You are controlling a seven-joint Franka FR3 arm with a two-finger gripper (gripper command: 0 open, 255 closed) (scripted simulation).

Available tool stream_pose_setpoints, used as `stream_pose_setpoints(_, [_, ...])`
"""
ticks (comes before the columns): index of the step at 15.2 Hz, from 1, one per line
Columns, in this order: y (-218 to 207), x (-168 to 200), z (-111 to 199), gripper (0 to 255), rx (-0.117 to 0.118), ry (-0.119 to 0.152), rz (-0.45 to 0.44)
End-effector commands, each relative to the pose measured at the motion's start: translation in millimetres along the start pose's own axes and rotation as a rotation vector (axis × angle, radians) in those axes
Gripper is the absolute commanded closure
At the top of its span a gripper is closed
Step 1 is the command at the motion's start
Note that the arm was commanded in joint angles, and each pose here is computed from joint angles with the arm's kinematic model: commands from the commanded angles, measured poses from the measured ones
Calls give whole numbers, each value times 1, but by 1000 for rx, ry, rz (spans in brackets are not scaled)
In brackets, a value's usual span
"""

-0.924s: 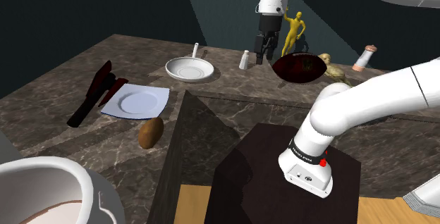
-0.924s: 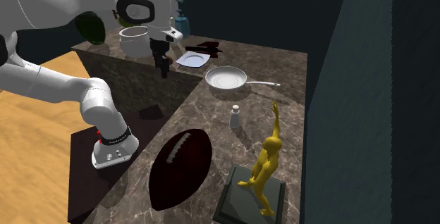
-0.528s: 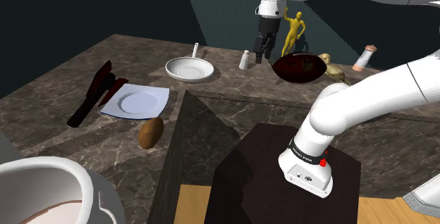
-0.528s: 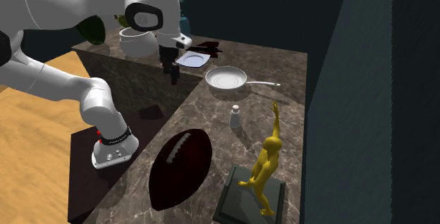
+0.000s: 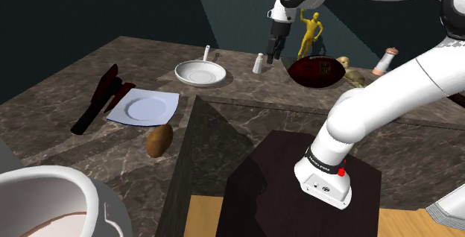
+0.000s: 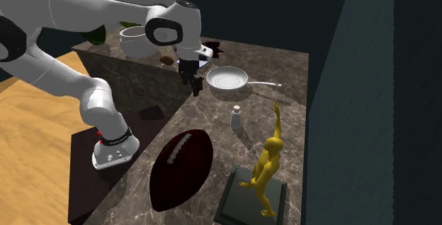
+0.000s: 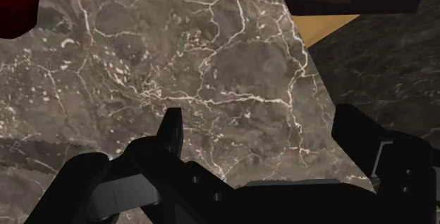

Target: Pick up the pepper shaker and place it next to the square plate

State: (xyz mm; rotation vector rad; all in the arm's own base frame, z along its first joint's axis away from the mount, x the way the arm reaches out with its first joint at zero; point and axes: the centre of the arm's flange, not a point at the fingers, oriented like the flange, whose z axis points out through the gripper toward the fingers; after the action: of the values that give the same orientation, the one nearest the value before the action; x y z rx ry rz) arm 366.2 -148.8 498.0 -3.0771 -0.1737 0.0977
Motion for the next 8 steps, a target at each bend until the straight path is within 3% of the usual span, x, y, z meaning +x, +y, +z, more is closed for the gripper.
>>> stream_pose_setpoints(1, [24, 11, 2, 0, -4, 18, -21])
stream_pose_setpoints(8, [101, 51, 15, 0, -10, 76, -90])
